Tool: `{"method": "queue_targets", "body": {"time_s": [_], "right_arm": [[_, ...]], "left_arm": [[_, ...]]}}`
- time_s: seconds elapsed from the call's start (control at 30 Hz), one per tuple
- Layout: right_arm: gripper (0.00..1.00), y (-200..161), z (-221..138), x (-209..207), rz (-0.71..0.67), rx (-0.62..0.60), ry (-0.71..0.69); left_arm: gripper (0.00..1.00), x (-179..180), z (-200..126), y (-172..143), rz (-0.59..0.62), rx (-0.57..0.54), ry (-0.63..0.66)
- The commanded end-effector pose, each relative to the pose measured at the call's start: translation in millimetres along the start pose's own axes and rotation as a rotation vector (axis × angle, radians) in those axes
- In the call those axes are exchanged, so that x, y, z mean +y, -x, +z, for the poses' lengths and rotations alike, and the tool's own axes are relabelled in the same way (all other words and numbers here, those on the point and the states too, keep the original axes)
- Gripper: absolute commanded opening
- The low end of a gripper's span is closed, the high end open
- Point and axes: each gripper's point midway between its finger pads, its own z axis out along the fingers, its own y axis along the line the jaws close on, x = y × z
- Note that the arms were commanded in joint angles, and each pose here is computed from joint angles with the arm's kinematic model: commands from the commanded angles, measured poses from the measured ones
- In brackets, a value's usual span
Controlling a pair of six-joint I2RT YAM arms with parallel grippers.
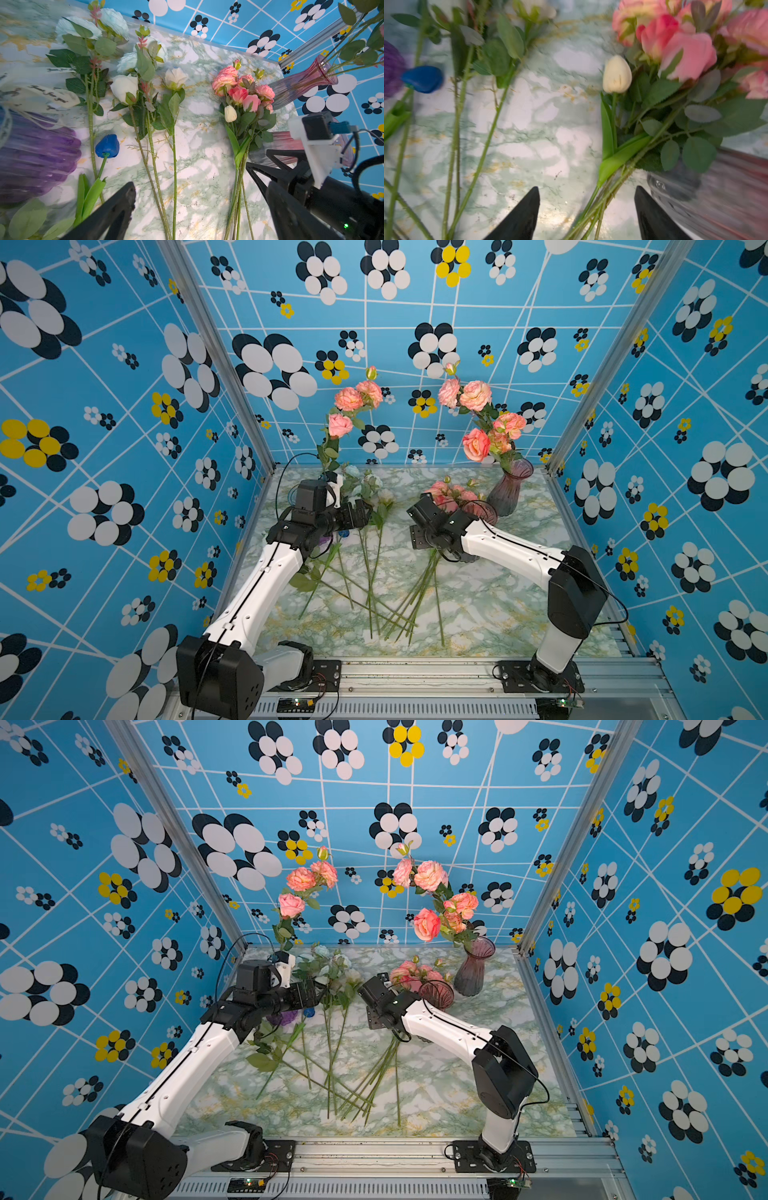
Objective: Place the pink flowers into the vase
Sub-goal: Adjust the flower at the center of the board.
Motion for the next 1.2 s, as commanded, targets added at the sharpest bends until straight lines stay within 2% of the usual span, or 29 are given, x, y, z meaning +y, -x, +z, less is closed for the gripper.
{"method": "queue_targets", "body": {"time_s": [0.0, 0.27, 0.5, 0.77, 0.97, 1.17], "right_arm": [[0.69, -11, 11, -17, 0.099, 0.045, -0.059], [0.6, -31, 43, -15, 0.169, 0.131, -0.029], [0.56, -44, 58, -18, 0.2, 0.16, -0.036], [0.44, -44, 71, -12, 0.219, 0.171, -0.026], [0.24, -36, 70, -10, 0.213, 0.155, -0.025], [0.11, -15, 59, -1, 0.17, 0.123, -0.026]], "left_arm": [[1.0, -4, 8, -7, 0.025, 0.033, 0.008], [0.99, -5, 20, -19, 0.028, 0.088, 0.011], [0.99, -2, 22, -23, 0.027, 0.105, 0.025], [0.99, -3, 23, -24, 0.022, 0.11, 0.017], [0.99, -1, 20, -25, 0.029, 0.11, 0.027], [1.0, 1, 22, -25, 0.022, 0.113, 0.033]]}}
